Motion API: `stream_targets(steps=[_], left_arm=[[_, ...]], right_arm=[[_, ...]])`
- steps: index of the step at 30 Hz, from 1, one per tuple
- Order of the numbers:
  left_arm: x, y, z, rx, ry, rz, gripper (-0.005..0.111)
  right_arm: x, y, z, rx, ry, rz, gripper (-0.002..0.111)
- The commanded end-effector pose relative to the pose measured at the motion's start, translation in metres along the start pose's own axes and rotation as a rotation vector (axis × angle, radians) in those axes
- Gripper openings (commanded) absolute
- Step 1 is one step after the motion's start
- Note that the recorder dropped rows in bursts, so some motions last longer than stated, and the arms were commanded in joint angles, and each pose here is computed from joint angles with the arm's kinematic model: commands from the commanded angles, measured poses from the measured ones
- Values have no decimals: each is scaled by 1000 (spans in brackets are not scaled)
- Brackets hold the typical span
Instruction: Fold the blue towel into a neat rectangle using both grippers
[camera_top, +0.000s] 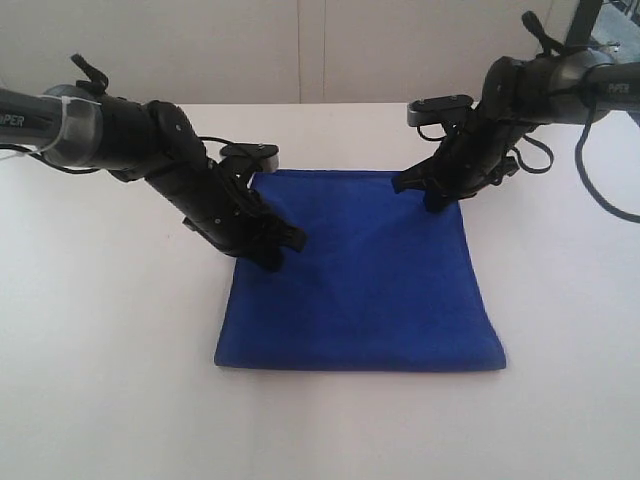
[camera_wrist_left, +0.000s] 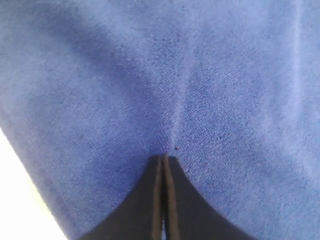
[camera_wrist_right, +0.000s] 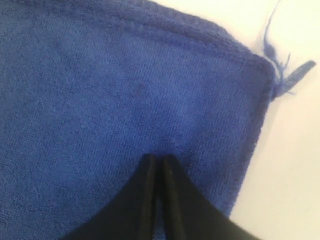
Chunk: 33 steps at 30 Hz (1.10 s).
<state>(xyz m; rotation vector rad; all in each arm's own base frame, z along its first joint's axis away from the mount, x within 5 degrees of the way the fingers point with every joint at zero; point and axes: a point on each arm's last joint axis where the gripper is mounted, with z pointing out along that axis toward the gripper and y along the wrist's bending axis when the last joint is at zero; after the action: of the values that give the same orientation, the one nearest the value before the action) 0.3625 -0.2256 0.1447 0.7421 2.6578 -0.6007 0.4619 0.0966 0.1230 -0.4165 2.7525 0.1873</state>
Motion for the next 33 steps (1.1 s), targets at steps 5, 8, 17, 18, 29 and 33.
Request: stream_targets(steps=[5,8,17,18,29,33], left_arm=[[3,-2,-1,0,24,-14,0],[-5,-6,-10,9,-4,-5,0],[-23,-25,-68,-2,-76,113,0],[-21,-26,-72,-8,-58,133,0],[3,-30,-87,-6,142,323,0],[20,-28,-76,26,157,356,0]], right_arm=[[4,-4,5,14,22,-2,5],[-1,-2,-12,12,-5,3,5],[-6,7,-84,0,-14,-19,5],[-6,8,-91,-2,-10,-21,5],[33,22,-143,-32,23,76,5],[60,26,-158,-24,-18,87,5]])
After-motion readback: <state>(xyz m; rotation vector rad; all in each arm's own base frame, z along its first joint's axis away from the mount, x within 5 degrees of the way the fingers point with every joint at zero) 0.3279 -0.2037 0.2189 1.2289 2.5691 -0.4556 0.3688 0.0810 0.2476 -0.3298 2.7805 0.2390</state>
